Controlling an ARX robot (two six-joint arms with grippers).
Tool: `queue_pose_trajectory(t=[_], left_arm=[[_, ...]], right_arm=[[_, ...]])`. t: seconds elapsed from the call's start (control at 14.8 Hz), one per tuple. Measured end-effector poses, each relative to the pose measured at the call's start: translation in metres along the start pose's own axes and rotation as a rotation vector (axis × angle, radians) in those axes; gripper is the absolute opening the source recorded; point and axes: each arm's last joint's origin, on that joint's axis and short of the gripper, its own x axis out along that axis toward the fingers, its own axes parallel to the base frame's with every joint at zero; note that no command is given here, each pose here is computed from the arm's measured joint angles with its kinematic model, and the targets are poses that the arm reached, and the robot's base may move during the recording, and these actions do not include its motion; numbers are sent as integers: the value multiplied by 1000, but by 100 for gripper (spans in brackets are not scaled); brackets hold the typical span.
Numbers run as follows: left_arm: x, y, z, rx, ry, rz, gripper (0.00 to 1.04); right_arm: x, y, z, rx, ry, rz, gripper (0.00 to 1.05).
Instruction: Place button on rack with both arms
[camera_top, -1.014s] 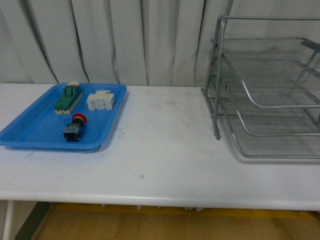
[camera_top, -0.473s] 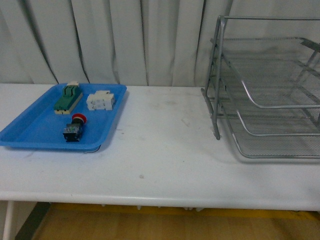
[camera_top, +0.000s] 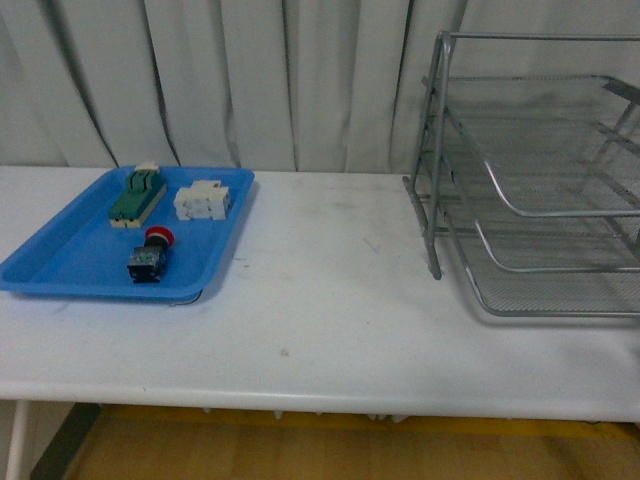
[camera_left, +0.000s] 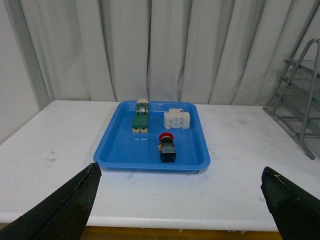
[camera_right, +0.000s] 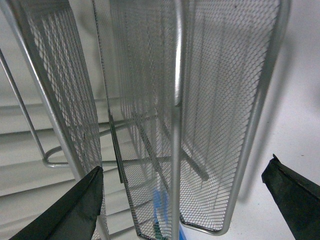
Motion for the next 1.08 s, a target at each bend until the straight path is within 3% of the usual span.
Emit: queue_pose_trajectory(t=[0.61, 0.74, 0.81, 0.88, 0.95, 1.08], left_arm=[[0, 0, 0, 1, 0, 0, 98], [0, 0, 0, 1, 0, 0, 98], [0, 0, 0, 1, 0, 0, 98], [0, 0, 0, 1, 0, 0, 98], [0, 0, 0, 1, 0, 0, 98], [0, 0, 0, 1, 0, 0, 98]], right_arm=[[12, 6, -3, -41, 13, 31, 98], [31, 5, 0, -101, 13, 46, 97], [47, 8, 4, -148, 10, 54, 51], [49, 2, 4, -165, 10, 42, 20], [50, 0, 4, -150, 10, 43, 7], [47, -1, 4, -106, 8, 48, 5]])
